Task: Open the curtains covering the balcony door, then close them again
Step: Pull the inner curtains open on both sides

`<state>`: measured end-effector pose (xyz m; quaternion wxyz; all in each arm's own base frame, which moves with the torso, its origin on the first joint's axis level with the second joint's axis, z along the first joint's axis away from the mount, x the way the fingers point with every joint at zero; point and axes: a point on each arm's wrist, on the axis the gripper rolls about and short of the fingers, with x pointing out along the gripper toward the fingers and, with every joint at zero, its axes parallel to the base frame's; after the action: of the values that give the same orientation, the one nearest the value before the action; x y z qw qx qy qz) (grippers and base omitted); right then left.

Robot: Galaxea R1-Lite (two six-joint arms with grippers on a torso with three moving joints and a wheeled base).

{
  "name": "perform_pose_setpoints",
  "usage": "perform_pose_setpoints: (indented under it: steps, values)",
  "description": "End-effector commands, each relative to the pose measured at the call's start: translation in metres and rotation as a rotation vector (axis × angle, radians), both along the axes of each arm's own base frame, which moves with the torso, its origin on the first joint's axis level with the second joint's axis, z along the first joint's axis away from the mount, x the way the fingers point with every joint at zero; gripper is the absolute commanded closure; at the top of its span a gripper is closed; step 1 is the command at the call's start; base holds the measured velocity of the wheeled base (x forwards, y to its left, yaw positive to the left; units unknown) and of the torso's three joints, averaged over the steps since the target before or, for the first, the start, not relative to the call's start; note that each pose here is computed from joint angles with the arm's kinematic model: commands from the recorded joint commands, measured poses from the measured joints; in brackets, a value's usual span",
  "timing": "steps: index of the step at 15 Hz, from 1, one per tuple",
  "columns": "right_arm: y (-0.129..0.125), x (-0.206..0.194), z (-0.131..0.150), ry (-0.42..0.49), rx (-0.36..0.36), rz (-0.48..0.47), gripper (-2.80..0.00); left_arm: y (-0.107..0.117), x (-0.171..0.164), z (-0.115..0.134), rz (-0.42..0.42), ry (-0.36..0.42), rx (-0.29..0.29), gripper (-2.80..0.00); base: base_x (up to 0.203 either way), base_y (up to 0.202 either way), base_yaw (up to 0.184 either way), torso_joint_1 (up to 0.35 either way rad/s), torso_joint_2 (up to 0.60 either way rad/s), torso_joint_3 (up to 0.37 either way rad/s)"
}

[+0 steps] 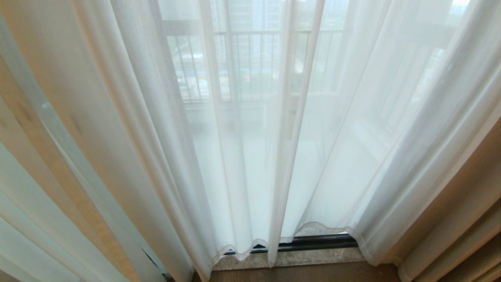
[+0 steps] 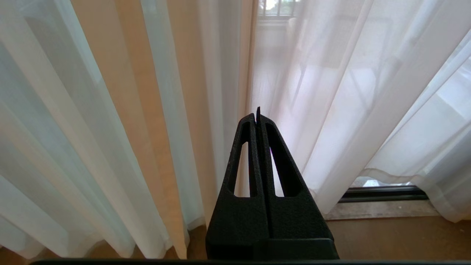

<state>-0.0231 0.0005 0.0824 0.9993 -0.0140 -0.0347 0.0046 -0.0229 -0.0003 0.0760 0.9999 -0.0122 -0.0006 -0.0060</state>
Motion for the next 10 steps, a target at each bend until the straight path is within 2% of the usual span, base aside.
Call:
perform_pose_setpoints:
  steps: [1, 5, 10]
  values:
    - [0.000, 0.000, 0.000, 0.000, 0.000, 0.001, 0.00, 0.000, 0.000, 0.000, 0.000, 0.000, -0.002, 0.00, 0.000, 0.000, 0.000, 0.000, 0.00, 0.000]
    - [0.000, 0.000, 0.000, 0.000, 0.000, 0.001, 0.00, 0.000, -0.002, 0.004, 0.003, 0.014, -0.004, 0.00, 0.000, 0.000, 0.000, 0.000, 0.00, 0.000]
    - [0.000, 0.000, 0.000, 0.000, 0.000, 0.001, 0.00, 0.001, -0.010, 0.041, 0.063, -0.019, -0.008, 0.00, 0.000, 0.000, 0.000, 0.000, 0.00, 0.000]
